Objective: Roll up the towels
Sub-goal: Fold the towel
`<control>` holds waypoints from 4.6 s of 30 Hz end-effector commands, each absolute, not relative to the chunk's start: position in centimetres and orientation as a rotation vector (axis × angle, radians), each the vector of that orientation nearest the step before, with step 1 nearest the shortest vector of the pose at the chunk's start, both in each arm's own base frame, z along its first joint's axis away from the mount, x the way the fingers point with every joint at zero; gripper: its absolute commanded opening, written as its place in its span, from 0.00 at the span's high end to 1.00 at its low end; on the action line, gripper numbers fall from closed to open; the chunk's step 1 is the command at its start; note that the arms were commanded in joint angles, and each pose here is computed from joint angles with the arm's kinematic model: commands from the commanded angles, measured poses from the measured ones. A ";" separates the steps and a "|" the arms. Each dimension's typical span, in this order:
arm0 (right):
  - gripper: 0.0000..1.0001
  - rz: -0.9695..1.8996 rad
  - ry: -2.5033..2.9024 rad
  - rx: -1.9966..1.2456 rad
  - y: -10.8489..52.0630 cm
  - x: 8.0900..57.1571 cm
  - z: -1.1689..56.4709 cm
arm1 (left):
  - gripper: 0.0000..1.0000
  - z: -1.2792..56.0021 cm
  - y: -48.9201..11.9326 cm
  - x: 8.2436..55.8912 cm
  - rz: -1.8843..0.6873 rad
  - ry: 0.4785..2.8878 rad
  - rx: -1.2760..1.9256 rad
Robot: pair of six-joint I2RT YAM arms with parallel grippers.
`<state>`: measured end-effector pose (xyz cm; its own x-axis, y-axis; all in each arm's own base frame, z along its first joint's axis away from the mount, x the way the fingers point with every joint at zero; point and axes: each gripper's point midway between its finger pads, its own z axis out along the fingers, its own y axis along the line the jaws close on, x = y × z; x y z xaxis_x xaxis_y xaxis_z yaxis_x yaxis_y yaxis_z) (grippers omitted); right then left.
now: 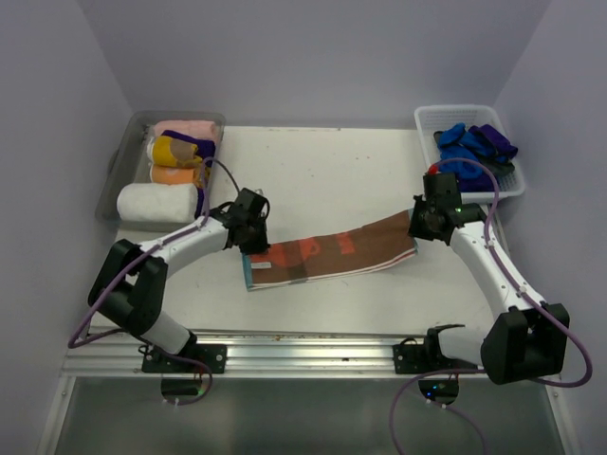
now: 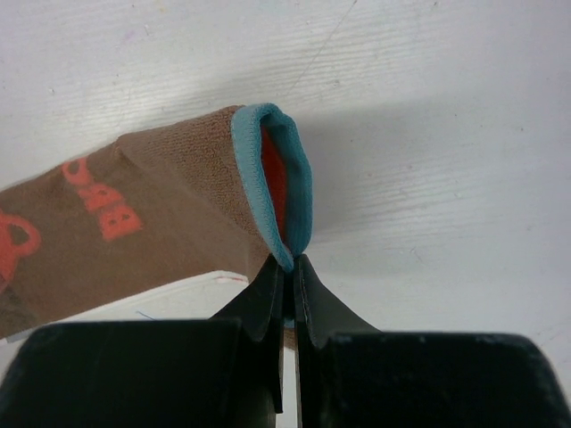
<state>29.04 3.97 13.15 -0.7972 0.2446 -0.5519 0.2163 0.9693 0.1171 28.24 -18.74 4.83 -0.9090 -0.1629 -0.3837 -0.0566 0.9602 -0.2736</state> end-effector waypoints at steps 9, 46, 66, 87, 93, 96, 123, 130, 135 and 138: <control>1.00 0.058 2.501 0.303 3.9 29.5 14.0 | 1.00 4.9 -13.9 27.6 -0.161 2.629 -0.245; 1.00 0.476 2.495 -0.175 31.0 30.0 14.3 | 1.00 -2.6 -15.8 26.0 -0.292 2.753 -0.239; 1.00 0.549 2.606 -0.357 40.8 29.0 7.9 | 1.00 -2.9 -15.9 25.7 -0.303 2.762 -0.232; 0.73 0.292 2.484 0.008 21.2 31.9 12.3 | 0.94 11.5 -15.8 29.7 -0.319 2.517 -0.184; 0.85 0.326 2.603 -0.194 22.8 32.8 9.4 | 1.00 10.8 -21.8 28.3 -0.651 2.525 -0.040; 0.85 0.322 2.623 -0.209 23.3 33.4 7.9 | 1.00 8.4 -23.1 26.9 -0.689 2.576 -0.020; 0.94 0.385 2.727 0.007 23.0 17.8 2.7 | 1.00 2.6 -24.6 39.2 -0.354 2.677 0.150; 0.93 0.383 2.550 -0.012 23.7 21.2 8.1 | 1.00 9.7 -27.9 38.8 -0.484 2.571 0.261; 0.93 0.314 2.553 -0.132 25.0 22.9 7.8 | 0.77 12.9 -27.3 36.6 -0.536 2.518 0.258; 0.94 0.264 2.571 -0.147 25.2 24.2 6.9 | 0.75 13.8 -26.7 35.1 -0.566 2.514 0.242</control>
<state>22.57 25.65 7.41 -0.8573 -0.0135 -0.5146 -0.1525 0.9614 0.2289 36.29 -27.23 11.68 -0.8463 0.0662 -0.5285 0.2686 0.9099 -0.3161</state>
